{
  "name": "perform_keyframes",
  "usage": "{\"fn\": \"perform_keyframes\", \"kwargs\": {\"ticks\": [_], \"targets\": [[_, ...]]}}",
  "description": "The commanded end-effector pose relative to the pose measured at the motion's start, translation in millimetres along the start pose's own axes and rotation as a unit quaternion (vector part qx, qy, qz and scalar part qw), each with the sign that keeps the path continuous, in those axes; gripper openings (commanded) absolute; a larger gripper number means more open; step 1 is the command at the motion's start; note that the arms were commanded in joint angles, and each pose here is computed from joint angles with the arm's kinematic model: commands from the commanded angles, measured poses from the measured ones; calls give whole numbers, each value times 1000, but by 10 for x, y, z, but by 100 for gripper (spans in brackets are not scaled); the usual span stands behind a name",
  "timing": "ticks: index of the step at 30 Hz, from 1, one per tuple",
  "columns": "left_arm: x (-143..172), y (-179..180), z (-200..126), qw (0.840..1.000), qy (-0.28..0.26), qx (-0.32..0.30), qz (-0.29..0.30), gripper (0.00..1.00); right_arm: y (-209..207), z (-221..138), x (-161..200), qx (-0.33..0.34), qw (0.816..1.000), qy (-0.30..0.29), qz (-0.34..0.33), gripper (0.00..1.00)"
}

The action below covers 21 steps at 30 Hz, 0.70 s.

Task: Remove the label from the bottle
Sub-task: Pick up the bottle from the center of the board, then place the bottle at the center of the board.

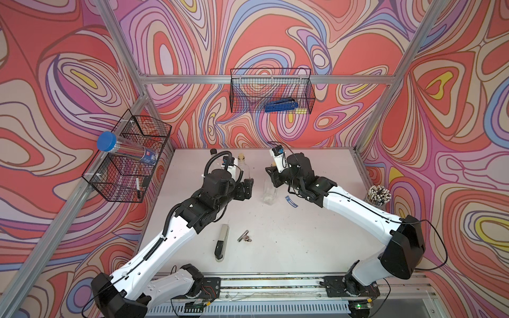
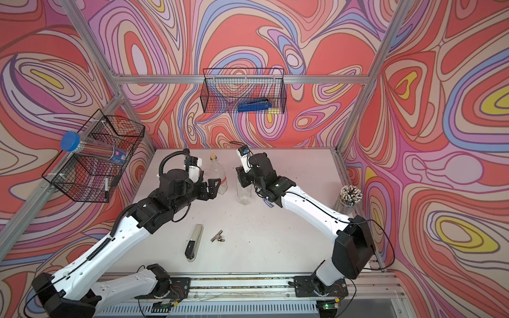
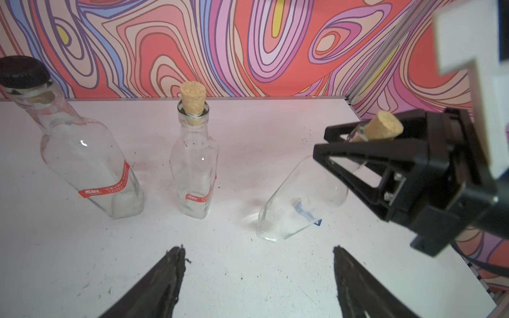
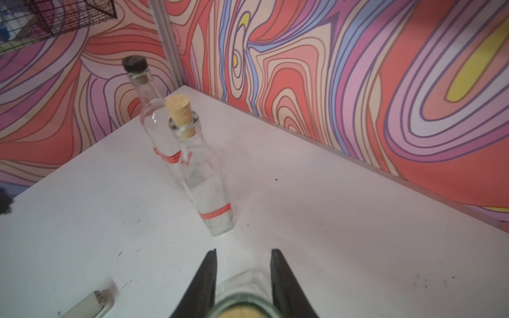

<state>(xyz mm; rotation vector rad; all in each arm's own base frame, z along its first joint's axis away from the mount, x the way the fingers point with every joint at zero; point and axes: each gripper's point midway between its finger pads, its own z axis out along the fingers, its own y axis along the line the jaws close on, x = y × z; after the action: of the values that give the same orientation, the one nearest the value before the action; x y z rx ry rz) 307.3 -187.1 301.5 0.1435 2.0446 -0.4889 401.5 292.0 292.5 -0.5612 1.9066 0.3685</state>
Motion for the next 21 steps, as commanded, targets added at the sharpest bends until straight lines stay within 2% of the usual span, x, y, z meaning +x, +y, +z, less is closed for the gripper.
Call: {"fn": "perform_keyframes", "kwargs": {"ticks": [1, 7, 9, 16, 21], "targets": [[-43, 3, -77, 1000, -14, 6, 3, 85, -481, 79, -278, 62, 998, -20, 12, 0], [-42, -2, -105, 1000, -15, 10, 7, 85, -1147, 351, -337, 104, 993, -3, 49, 0], [-39, 3, -108, 1000, -15, 8, 9, 85, -1328, 526, -227, 116, 992, 14, 55, 0], [-68, -8, -91, 1000, -15, 7, 16, 85, -1782, 695, -161, 142, 986, 23, 79, 0], [-70, -23, -53, 1000, -13, 9, 21, 85, -1939, 769, -72, 152, 984, 31, 89, 0]]}}
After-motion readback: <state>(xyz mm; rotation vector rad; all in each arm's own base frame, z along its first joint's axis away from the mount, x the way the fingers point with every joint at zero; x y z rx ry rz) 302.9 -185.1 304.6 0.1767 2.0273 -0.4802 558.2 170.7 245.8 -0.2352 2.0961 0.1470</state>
